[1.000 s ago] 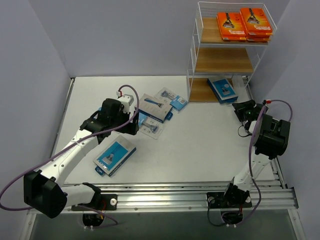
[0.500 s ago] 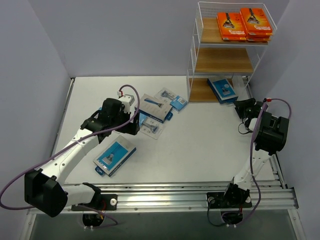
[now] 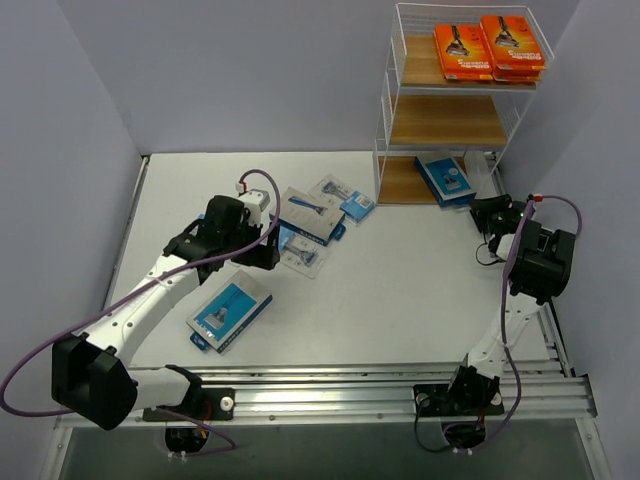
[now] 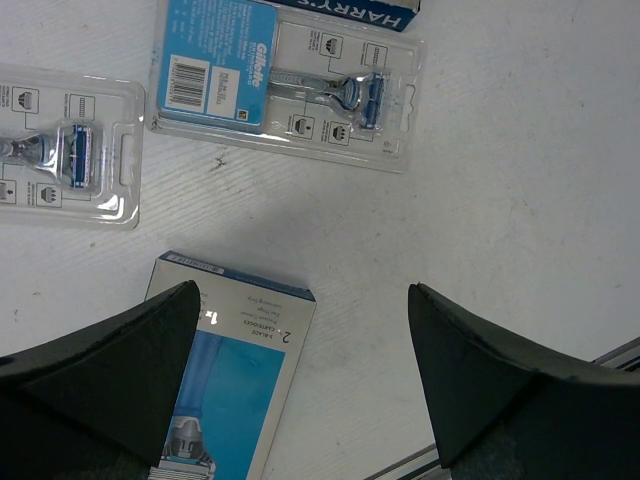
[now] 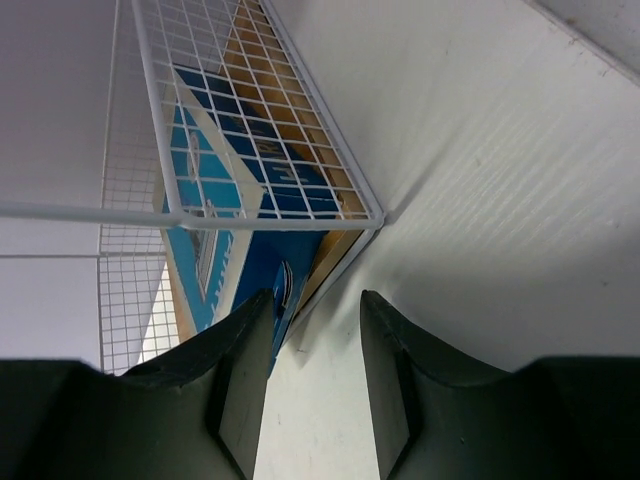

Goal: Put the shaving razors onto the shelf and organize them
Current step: Place the shaving razor onto shelf

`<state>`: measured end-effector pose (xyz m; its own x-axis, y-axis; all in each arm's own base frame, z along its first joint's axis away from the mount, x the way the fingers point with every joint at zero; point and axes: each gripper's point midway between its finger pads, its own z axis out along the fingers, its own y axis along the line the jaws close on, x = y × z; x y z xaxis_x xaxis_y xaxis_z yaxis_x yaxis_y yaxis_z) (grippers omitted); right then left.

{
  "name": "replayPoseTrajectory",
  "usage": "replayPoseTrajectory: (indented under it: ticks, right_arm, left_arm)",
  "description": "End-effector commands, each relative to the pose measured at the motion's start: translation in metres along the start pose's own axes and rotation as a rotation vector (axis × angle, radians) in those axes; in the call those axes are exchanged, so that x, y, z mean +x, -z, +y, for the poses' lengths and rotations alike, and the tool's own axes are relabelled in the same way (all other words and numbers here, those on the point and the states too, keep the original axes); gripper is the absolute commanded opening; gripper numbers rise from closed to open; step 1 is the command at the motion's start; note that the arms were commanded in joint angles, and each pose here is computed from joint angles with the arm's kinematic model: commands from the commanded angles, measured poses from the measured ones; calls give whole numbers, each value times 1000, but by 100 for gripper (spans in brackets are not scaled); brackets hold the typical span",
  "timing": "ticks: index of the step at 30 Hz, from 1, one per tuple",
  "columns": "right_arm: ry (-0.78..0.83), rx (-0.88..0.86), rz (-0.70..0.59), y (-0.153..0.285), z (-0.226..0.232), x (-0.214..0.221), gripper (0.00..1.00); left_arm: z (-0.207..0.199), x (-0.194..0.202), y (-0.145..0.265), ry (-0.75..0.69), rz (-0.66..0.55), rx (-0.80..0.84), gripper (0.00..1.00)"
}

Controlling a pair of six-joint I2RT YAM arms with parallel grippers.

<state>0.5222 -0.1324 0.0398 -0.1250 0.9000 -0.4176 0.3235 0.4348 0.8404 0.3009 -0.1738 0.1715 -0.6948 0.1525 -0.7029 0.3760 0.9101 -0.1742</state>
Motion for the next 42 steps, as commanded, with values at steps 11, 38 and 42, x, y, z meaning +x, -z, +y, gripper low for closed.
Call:
replayPoseTrajectory:
  ticks: [11, 38, 42]
  right_arm:
    - [7, -84, -17, -14, 23, -9, 31]
    - [-98, -178, -10, -16, 42, 4, 4]
    - [-103, -154, -19, -12, 37, 5, 0]
  left_arm:
    - [-6, -24, 4, -5, -52, 31, 94]
    - [-8, -22, 3, -2, -42, 43, 94]
    - [-8, -22, 3, -2, -40, 44, 94]
